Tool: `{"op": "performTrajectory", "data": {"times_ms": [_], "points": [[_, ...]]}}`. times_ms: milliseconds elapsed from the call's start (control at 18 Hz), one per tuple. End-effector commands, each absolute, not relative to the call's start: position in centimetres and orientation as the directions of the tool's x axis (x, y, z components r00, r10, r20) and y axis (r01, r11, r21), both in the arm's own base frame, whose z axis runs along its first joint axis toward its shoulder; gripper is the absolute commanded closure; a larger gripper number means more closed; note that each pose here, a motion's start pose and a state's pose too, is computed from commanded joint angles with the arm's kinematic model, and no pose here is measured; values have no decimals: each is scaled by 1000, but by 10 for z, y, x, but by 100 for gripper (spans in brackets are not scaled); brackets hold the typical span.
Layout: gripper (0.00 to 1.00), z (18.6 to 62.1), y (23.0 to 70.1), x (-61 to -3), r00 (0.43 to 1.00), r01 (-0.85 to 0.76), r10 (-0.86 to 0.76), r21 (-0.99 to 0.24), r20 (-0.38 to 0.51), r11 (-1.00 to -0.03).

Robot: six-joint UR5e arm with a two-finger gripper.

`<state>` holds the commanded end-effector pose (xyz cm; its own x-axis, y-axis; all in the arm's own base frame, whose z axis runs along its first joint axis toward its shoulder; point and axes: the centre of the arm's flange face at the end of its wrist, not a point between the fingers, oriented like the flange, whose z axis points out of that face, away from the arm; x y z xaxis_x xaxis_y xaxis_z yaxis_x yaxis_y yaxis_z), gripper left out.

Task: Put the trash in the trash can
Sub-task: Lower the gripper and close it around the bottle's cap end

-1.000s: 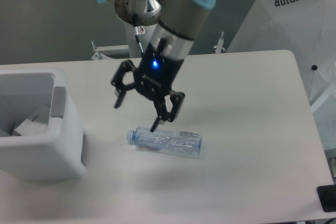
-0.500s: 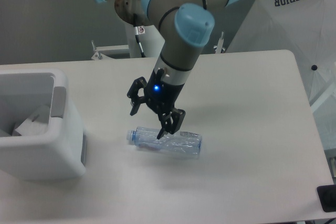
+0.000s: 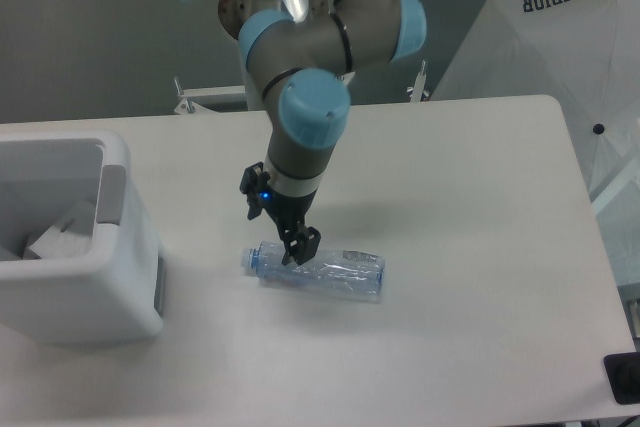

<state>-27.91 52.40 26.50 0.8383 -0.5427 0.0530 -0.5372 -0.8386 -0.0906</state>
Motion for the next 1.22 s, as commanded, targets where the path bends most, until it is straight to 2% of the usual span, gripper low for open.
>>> {"op": "performTrajectory", "data": {"times_ms": [111, 222, 389, 889, 1222], "points": [[2, 253, 529, -274, 827, -559, -560, -32, 52, -829], [3, 246, 534, -270, 818, -575, -574, 19, 11, -818], [3, 231, 543, -269, 810, -585, -586, 29, -11, -810], [3, 195, 552, -254, 789, -614, -612, 48, 47, -788], [3, 183, 562, -263, 794, -608, -606, 71, 45, -791]]}}
